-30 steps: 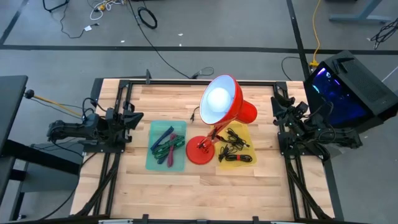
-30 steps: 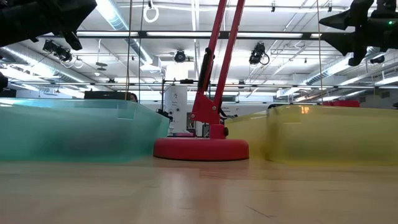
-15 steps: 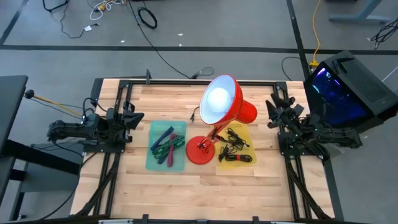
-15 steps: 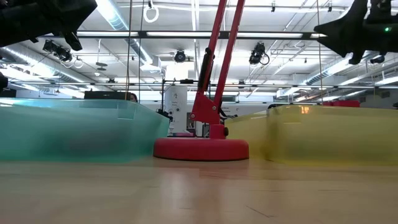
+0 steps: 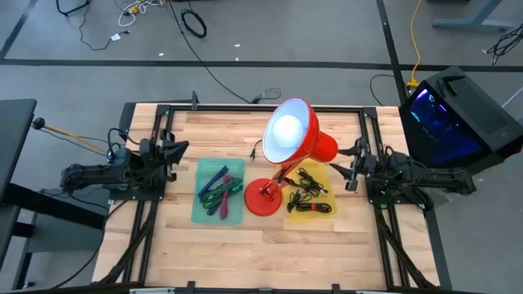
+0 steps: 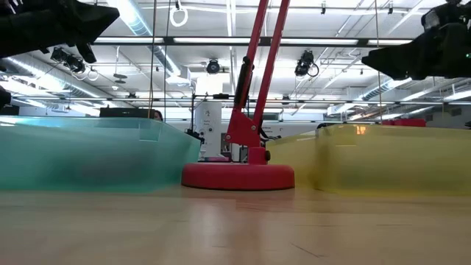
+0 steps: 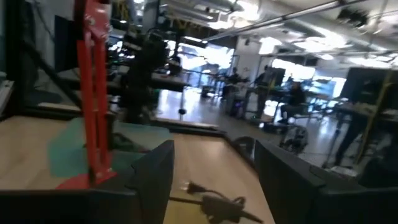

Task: Pick & Place USB Port
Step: Return to Home Position

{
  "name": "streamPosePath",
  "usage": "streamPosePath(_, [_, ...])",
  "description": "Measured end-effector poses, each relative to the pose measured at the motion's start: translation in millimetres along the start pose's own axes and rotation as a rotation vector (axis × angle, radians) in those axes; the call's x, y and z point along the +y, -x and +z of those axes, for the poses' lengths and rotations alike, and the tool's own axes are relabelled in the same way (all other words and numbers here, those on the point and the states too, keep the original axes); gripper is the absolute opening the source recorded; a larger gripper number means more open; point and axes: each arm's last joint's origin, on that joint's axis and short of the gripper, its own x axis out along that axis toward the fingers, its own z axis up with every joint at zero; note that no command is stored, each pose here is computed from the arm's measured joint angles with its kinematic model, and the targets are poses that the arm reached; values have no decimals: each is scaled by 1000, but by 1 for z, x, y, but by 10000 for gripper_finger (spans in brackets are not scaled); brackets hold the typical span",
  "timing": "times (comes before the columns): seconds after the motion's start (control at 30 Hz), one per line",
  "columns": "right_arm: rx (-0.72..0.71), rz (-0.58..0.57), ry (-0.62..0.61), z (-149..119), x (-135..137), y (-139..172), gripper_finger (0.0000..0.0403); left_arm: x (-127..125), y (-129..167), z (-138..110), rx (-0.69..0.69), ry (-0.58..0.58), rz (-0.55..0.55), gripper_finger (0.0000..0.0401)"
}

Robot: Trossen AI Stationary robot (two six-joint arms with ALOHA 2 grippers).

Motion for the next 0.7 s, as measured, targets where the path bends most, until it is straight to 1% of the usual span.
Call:
streamPosePath(0.2, [39,11,12,-4,1,0,223,2,0,0,-3,-10,17,19])
streamPosePath(0.43, [28,59,1,-4,2,0,223,2,0,0,-4,-10,18,19])
streamPosePath(0.7, [28,60,-6,-4,2,0,223,2,0,0,-3,-10,18,19])
